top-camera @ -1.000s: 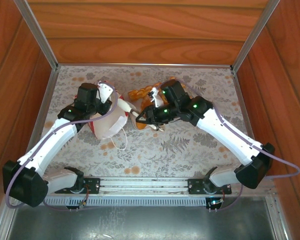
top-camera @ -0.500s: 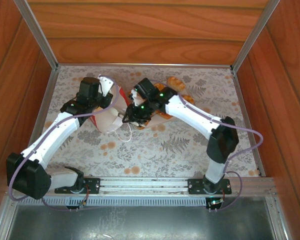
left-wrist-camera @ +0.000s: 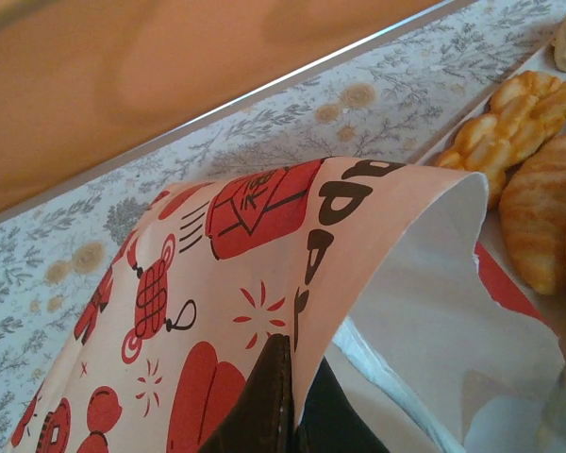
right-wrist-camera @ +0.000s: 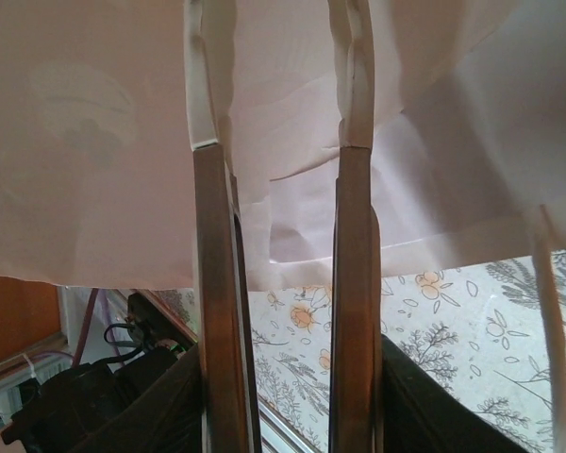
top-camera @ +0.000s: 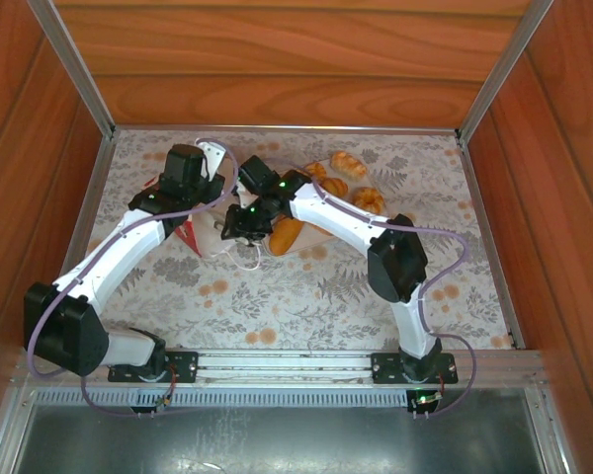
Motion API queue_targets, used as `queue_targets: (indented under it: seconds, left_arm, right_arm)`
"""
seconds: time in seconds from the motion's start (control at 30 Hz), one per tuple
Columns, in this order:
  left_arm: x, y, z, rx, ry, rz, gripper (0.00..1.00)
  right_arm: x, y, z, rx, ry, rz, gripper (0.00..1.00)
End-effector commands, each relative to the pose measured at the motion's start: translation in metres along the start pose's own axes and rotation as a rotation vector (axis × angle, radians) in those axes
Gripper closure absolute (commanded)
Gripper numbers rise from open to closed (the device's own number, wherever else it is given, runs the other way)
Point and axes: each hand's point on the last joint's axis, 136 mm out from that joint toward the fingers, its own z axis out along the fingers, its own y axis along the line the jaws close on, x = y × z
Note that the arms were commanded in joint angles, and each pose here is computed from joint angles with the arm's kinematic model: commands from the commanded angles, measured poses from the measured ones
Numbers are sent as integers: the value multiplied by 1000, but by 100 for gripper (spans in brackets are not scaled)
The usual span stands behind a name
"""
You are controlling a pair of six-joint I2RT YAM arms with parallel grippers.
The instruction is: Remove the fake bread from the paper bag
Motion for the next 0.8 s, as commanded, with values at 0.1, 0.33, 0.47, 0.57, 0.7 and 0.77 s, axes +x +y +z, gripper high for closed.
queue_targets:
  seconds: [0.1,0.33,0.47,0.57,0.7,0.77]
  left_arm:
    - [-21,6,-5,-24,-64,-41,100]
    - [-23,3,-2,-13,-65,-48,100]
    - [-26,-2,-6,18,-80,-42,100]
    - [-26,-5,-13,37,-97,-31,100]
    - [-26,-9,-21,62,-121,-19,100]
    - [-25,-11,-24,76,-127,-14,100]
  right_arm:
    - [-2,19,-2,-42,-14,-27,58]
    - [2,24,-3,-35,-7,-62,58]
    - [1,24,6,-49,13,-55,58]
    - [-4,20,15,-43,22,-41,58]
    - [-16,11,25,-21,4,-14,58]
    - [-22,6,29,-18,-8,8,56]
